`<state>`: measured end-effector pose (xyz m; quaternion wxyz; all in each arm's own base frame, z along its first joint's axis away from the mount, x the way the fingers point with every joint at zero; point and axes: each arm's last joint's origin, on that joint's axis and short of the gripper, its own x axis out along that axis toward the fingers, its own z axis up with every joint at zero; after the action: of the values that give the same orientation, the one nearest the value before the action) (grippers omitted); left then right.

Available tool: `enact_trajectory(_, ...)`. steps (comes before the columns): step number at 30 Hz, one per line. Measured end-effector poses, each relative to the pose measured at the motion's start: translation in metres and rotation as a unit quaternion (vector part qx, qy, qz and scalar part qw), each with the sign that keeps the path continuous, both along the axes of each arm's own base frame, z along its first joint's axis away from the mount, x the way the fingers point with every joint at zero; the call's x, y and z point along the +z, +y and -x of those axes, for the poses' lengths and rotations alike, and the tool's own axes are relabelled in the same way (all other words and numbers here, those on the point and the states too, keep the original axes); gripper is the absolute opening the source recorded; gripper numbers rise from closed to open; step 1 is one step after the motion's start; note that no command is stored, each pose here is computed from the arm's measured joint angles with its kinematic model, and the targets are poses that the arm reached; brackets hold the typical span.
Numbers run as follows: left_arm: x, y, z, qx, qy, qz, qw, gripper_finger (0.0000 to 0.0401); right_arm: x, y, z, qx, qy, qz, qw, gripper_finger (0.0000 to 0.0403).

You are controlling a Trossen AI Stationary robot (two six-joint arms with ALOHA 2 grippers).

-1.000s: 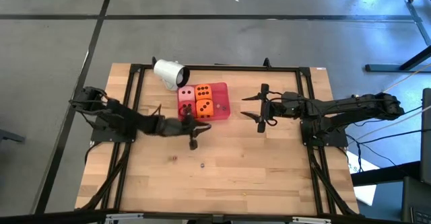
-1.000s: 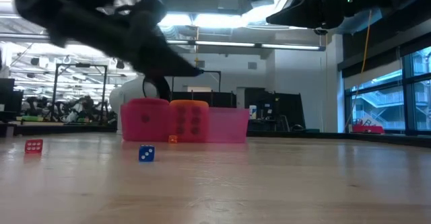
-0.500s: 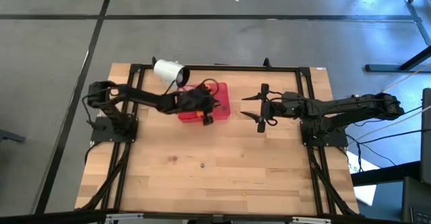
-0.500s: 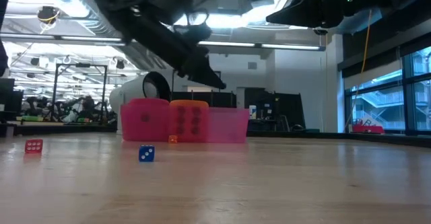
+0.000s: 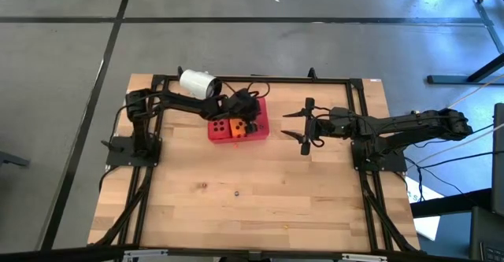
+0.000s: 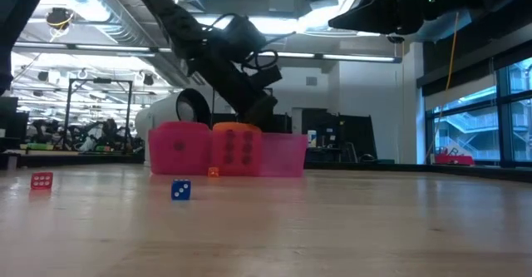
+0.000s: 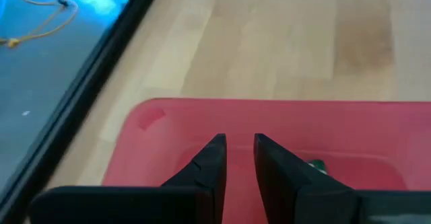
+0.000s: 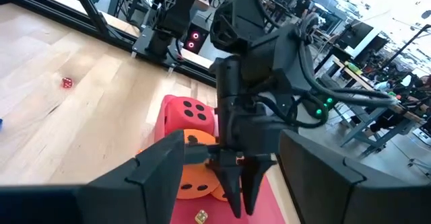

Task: Pick & Place Dice
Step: Put the small orange dice into the red bin

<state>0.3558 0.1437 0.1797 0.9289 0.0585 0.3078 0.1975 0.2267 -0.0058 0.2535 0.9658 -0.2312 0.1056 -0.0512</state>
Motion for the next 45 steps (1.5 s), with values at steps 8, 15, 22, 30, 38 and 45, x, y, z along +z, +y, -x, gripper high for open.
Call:
enact_trajectory(8,0.017,-0.007,-0.005,-0.005,-0.007,-0.031,0.999,0.0072,0.0,0.0,0.0,0.0,0.0,0.0,1.0,0.0242)
enact_trajectory(15,0.04,-0.033,0.0,-0.033,-0.012,-0.026,0.999,0.0072,-0.001,0.0,0.0,0.0,0.006,0.0,1.0,0.0242)
enact_trajectory(22,0.076,-0.075,0.016,-0.062,-0.017,-0.008,0.998,0.0072,-0.001,0.0,0.0,0.0,0.007,-0.001,1.0,0.0242)
enact_trajectory(30,0.083,-0.125,0.031,-0.052,0.0,0.108,0.993,0.0072,-0.002,0.0,0.0,0.0,0.009,-0.002,1.0,0.0242)
enact_trajectory(38,0.06,-0.177,0.037,0.028,0.054,0.121,0.991,0.0072,-0.002,0.0,0.0,0.001,0.011,-0.002,1.0,0.0242)
enact_trajectory(45,0.032,-0.211,0.045,0.219,0.004,0.098,0.971,0.0072,-0.002,0.0,0.0,0.001,0.011,-0.002,1.0,0.0242)
